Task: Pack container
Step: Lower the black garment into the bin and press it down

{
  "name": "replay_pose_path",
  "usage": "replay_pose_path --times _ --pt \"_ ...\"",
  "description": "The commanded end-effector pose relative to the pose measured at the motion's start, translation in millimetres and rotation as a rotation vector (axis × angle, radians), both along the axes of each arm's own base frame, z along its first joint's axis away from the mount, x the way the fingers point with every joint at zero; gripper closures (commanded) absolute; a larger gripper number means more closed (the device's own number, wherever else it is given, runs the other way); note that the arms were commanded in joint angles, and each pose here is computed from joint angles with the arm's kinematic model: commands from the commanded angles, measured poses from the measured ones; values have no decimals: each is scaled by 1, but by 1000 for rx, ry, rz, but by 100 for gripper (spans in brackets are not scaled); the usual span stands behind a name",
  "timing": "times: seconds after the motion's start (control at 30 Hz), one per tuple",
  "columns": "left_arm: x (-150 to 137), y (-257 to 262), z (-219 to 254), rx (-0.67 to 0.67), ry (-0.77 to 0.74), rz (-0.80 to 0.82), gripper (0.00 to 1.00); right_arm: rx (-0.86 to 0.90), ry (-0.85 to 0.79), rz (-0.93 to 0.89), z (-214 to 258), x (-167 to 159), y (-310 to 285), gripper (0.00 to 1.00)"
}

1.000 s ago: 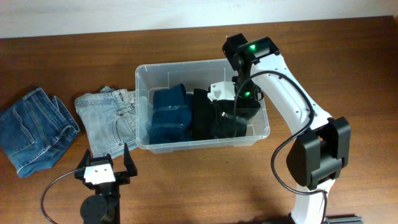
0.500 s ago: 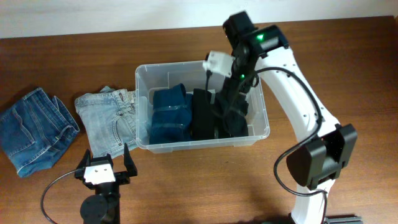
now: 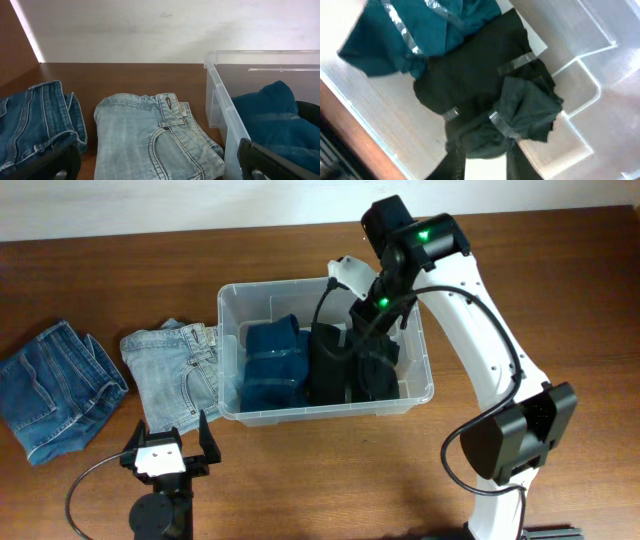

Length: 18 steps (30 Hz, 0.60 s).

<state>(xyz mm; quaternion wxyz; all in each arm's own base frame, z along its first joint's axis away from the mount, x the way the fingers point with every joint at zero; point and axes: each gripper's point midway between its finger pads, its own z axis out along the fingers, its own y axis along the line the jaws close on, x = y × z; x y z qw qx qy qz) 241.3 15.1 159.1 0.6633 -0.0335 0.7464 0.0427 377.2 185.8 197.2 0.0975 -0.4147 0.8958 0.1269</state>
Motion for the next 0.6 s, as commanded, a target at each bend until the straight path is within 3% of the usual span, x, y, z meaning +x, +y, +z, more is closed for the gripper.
replay_pose_path --times 0.0,0.13,0.3,0.57 --pt "0 1 -3 15 3 0 1 35 69 -121 -5 -1 10 86" --pt "0 1 -3 14 3 0 1 29 90 -200 -11 3 9 95" --pt "0 1 -3 14 3 0 1 -103 84 -434 -26 13 -19 95" --pt "0 1 -3 14 3 1 1 -144 165 -572 -61 8 -35 93"
